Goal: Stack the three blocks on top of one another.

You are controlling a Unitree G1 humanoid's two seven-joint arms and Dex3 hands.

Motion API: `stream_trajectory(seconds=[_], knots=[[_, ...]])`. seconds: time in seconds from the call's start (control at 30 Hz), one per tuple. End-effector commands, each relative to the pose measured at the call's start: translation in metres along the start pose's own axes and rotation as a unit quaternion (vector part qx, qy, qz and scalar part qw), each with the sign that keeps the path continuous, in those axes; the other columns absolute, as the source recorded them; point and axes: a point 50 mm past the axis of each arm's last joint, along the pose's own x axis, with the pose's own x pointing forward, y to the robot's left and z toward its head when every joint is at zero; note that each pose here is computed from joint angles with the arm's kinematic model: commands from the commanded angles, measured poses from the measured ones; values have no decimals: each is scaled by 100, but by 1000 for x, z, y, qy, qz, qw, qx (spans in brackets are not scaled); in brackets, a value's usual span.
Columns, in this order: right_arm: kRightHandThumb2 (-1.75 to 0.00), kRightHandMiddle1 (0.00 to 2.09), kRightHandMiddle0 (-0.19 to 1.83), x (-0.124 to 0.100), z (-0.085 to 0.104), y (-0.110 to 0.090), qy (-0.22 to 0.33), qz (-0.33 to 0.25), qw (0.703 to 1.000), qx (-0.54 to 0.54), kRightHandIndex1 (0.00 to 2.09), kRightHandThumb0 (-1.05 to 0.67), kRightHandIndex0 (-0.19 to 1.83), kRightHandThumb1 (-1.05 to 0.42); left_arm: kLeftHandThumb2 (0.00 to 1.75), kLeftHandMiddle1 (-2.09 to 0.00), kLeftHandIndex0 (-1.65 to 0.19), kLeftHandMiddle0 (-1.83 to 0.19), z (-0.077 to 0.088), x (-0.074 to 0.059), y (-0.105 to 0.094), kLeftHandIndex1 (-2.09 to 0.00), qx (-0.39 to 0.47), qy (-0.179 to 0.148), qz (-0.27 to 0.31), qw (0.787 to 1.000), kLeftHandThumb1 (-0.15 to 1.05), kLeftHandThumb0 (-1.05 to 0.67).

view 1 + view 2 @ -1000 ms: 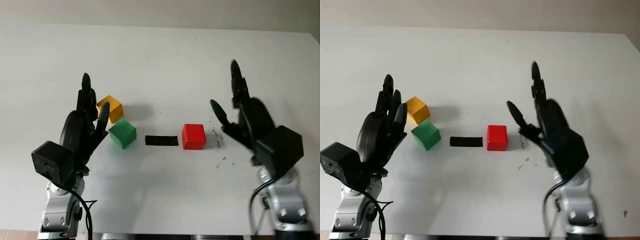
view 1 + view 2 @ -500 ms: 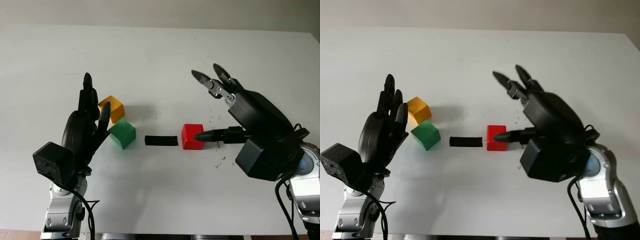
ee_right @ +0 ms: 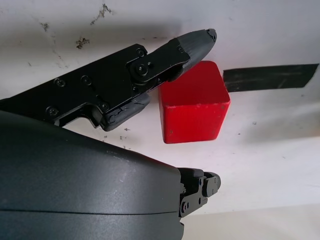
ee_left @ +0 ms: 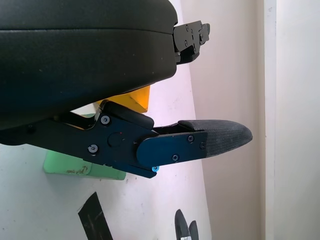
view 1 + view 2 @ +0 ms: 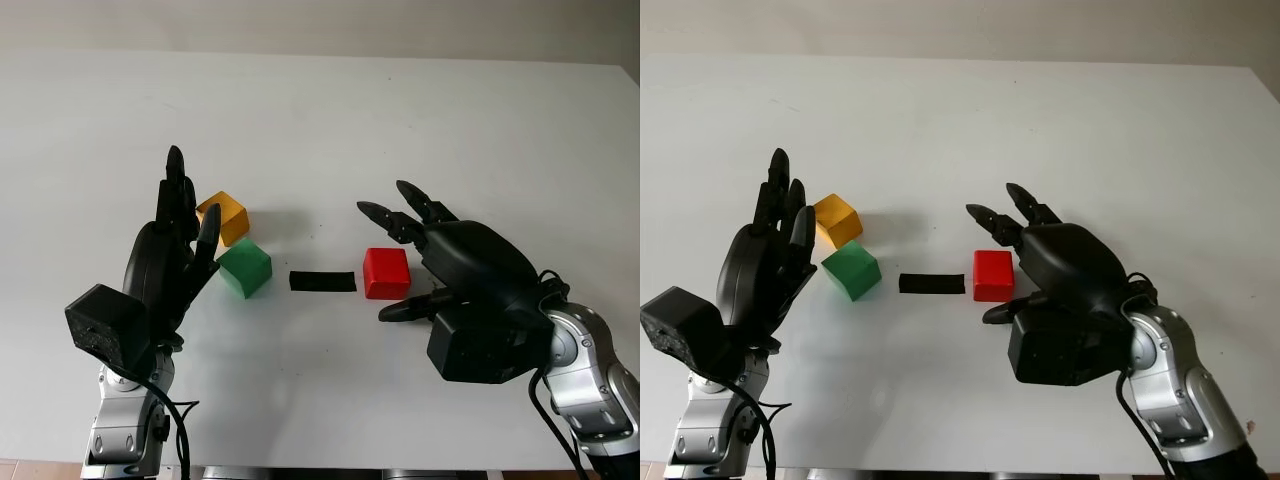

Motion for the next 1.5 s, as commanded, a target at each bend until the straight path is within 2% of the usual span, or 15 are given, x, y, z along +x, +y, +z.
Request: stream_trajectory(seconds=[0.0, 0.27, 0.3, 0.4, 0.53, 0.7, 0.93, 1.2, 1.33, 1.47], knots=[[-5, 8, 22, -1, 1, 4, -1, -1, 1000, -4, 6, -63, -12, -87, 53, 0, 19, 19, 1, -2, 1, 0, 4, -3, -3, 1000, 105, -71], [-7, 17, 37, -3, 0, 6, 6, -37, 999, -7, 9, -47, -3, -92, 51, 0, 19, 19, 2, -2, 1, 0, 6, -2, -4, 1000, 105, -73], [-6, 29, 36, -3, 0, 5, 6, -42, 999, -6, 9, -42, 1, -94, 51, 0, 19, 19, 2, -2, 1, 0, 8, -2, -4, 1000, 105, -73], [-6, 94, 12, -3, 0, 4, 7, -52, 999, -1, 7, -35, 6, -98, 51, 0, 19, 19, 1, -2, 2, 0, 8, -1, -3, 1000, 105, -73], [-6, 125, 9, -3, 1, 3, 2, -64, 998, -6, 8, -29, 11, -102, 50, -1, 19, 19, 1, -1, 2, 0, 9, -1, -2, 1000, 105, -75], [-8, 146, 13, -3, 0, 0, 2, -74, 997, -10, 8, -24, 16, -105, 50, 0, 19, 19, 1, -1, 2, 0, 8, 0, -3, 1000, 105, -76], [-13, 157, 11, -5, -1, -4, 0, -78, 997, -20, 8, -22, 20, -105, 49, 0, 19, 19, 1, -3, 0, 0, 9, 3, 0, 1000, 105, -76], [-9, 151, 15, -2, -1, -21, -13, -81, 996, -32, 8, -22, 24, -105, 50, 0, 19, 19, 1, -3, -2, 0, 4, 2, -1, 1000, 105, -74], [-7, 157, 13, 9, 1, -45, -42, -69, 996, 30, 6, -22, 21, -104, 49, -1, 19, 19, 1, -3, -3, 0, 0, 3, 3, 1000, 105, -75], [-5, 152, 23, 20, 5, -69, -75, -48, 995, 53, 7, -25, 24, -99, 48, 0, 19, 19, 2, -3, -5, 0, -2, 4, 4, 1000, 105, -75]])
